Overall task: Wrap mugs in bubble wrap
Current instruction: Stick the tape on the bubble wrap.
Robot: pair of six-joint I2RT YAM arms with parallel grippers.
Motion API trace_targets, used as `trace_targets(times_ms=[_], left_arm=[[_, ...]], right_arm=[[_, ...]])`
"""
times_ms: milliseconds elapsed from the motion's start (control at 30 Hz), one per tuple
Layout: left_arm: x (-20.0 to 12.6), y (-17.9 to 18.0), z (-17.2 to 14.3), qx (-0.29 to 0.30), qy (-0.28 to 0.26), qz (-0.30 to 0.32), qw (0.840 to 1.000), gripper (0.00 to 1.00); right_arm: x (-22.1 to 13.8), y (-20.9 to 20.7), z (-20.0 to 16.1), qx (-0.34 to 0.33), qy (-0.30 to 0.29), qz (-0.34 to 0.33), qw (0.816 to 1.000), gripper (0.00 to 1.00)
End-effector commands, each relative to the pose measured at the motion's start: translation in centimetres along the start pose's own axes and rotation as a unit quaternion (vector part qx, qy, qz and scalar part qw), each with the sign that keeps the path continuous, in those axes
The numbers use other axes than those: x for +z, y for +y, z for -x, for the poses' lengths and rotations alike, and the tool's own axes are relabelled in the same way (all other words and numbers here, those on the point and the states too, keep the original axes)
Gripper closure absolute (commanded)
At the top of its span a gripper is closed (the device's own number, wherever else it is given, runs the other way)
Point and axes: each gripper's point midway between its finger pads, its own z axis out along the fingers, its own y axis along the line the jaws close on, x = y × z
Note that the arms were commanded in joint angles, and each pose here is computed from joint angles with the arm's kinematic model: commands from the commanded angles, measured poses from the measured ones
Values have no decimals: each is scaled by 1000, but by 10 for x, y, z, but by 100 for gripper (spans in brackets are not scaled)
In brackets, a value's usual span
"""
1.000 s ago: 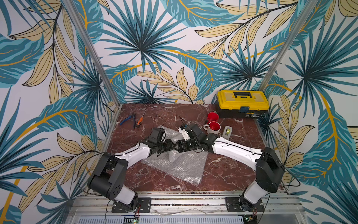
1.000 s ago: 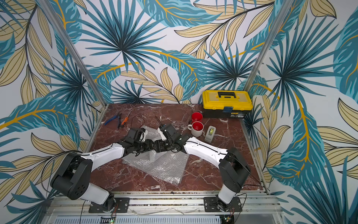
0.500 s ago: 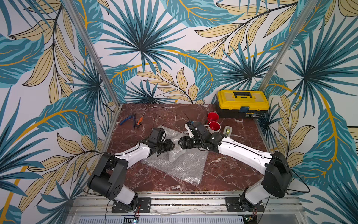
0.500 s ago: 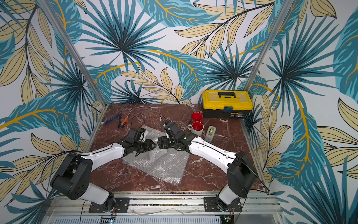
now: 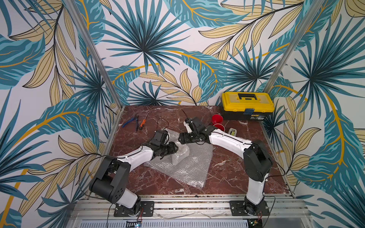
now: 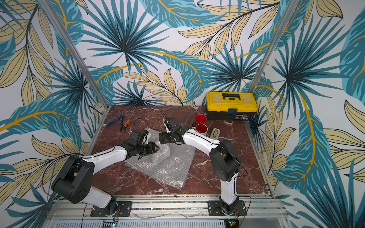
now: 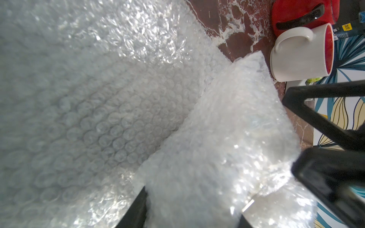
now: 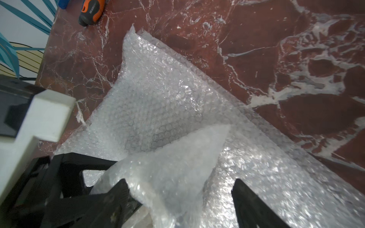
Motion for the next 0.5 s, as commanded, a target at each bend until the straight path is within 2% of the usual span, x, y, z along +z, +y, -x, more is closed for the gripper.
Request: trace_targets(times_ms=[0,233,467], left_arm=[[5,-1,-4,5,16,7,1000,52],[6,0,-5,5,18,8,1000,52],[6,1,-5,6,19,10,1000,52]], right_arm=[[6,8,6,-1,-4,29,1000,16],[30,-12,-8,15,19,-1,1000,16],[48,-33,-23,71,47,-22,996,18]])
